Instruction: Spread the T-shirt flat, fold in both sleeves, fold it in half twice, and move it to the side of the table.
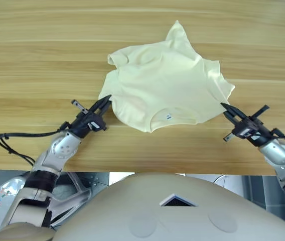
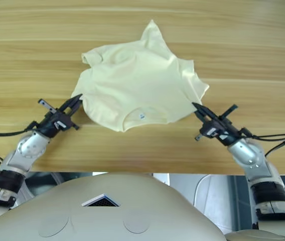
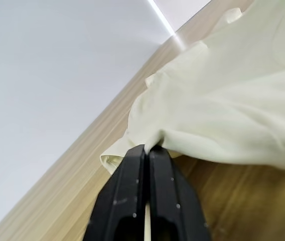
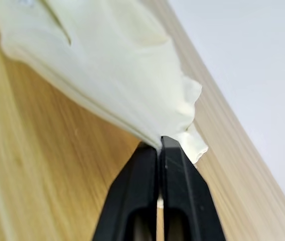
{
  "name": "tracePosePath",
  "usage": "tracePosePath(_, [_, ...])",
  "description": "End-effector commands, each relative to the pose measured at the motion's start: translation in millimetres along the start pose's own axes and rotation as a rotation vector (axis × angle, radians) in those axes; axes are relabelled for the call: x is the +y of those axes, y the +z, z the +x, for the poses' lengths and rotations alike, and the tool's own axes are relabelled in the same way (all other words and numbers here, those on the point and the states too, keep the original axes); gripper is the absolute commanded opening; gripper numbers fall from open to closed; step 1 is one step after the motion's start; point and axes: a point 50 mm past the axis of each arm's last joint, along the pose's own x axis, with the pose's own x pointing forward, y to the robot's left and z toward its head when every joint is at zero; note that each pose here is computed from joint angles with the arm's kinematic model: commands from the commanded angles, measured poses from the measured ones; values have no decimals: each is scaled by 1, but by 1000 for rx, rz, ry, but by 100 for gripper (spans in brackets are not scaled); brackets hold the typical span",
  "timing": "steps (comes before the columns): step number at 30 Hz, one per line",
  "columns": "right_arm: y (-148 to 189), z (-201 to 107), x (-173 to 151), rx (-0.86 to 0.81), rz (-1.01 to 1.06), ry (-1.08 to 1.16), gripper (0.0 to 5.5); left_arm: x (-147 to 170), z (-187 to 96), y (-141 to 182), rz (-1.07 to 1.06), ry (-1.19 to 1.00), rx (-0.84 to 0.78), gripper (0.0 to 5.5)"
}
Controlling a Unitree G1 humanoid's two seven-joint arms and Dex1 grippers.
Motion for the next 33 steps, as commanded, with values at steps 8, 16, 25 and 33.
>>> tracePosePath(8, [9,62,-69,-264,242,-153,3,82,30,13,-335,20,-322,0])
tracePosePath(16, [113,218,-255,-26,3,-1174,3,272,210,104,-306,861,-227,0])
tracePosePath(25, [69,230,-198,-62,77,-752,3,218,196,35,-390,487,-117,0])
tracePosePath(33, [3,89,4,-251,107,279,3,8,36,-56,-320,-396,23,0])
